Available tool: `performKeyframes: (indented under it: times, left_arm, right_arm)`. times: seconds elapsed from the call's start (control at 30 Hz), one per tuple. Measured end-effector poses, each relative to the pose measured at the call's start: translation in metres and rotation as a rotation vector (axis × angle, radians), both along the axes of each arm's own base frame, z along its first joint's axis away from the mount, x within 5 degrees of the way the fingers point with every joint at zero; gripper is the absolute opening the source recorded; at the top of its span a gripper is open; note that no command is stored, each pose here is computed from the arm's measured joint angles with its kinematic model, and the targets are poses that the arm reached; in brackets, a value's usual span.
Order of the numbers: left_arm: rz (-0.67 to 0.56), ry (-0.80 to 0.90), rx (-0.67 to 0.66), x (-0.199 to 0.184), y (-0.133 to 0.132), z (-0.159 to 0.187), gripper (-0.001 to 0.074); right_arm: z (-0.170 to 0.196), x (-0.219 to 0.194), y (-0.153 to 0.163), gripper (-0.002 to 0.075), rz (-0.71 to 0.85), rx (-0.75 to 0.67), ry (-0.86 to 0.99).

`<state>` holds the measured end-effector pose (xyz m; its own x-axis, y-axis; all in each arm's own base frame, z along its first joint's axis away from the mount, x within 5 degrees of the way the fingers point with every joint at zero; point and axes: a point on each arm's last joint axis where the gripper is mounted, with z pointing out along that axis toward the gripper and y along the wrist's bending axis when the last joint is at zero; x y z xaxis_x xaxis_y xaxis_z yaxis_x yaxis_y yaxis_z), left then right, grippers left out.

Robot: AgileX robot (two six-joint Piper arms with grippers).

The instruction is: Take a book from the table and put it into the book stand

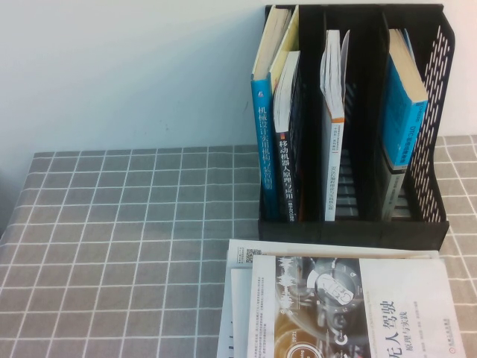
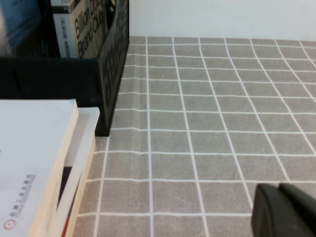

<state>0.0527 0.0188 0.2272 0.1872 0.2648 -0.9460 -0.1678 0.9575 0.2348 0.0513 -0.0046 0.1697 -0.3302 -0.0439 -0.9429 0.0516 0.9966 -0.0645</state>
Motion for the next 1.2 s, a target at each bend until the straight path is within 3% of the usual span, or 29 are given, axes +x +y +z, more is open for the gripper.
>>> performKeyframes:
  times: [0.1,0.17,0.23,0.33,0.43,0.53,0.63,0.8,0.87,0.9,0.97,1.13,1.2]
  left_arm:
    - [0.188,-0.013,0.263,-0.003,0.010,0.006,-0.0004]
    - [0.225,-0.067,0.284,-0.007,0.012,0.016,-0.0004]
    - [0.177,-0.154,0.153,-0.010,0.011,0.029,-0.0004]
    - [0.046,-0.277,-0.230,-0.016,0.013,0.046,-0.0004]
    - [-0.021,-0.274,-0.557,-0.014,0.016,0.041,-0.0004]
    - [-0.018,-0.174,-0.632,-0.009,0.015,0.027,-0.0004]
    - [-0.001,-0.035,-0.443,-0.003,0.009,0.007,-0.0004]
    - [0.084,0.108,0.176,0.001,0.005,-0.006,-0.0004]
    - [0.097,0.104,0.285,0.000,0.004,-0.002,-0.0004]
    - [0.087,0.083,0.274,-0.001,0.003,0.004,-0.0004]
    - [0.033,0.021,0.145,-0.005,0.001,0.019,-0.0004]
    - [-0.125,-0.063,-0.384,-0.008,-0.001,0.033,-0.0004]
    - [-0.135,-0.033,-0.454,-0.006,-0.002,0.024,-0.0004]
  right_arm:
    - [0.000,0.000,0.000,-0.0005,0.000,0.000,0.000]
    - [0.000,0.000,0.000,-0.0005,0.000,0.000,0.000]
    - [0.000,0.000,0.000,-0.0005,0.000,0.000,0.000]
    - [0.000,0.000,0.000,-0.0005,0.000,0.000,0.000]
    - [0.000,0.000,0.000,-0.0005,0.000,0.000,0.000]
    - [0.000,0.000,0.000,-0.0005,0.000,0.000,0.000]
    - [0.000,0.000,0.000,-0.0005,0.000,0.000,0.000]
    - [0.000,0.000,0.000,-0.0005,0.000,0.000,0.000]
    - [0.000,0.000,0.000,-0.0005,0.000,0.000,0.000]
    - [0.000,0.000,0.000,-0.0005,0.000,0.000,0.000]
    - [0.000,0.000,0.000,-0.0005,0.000,0.000,0.000]
    - [0.000,0.000,0.000,-0.0005,0.000,0.000,0.000]
    - [0.000,0.000,0.000,-0.0005,0.000,0.000,0.000]
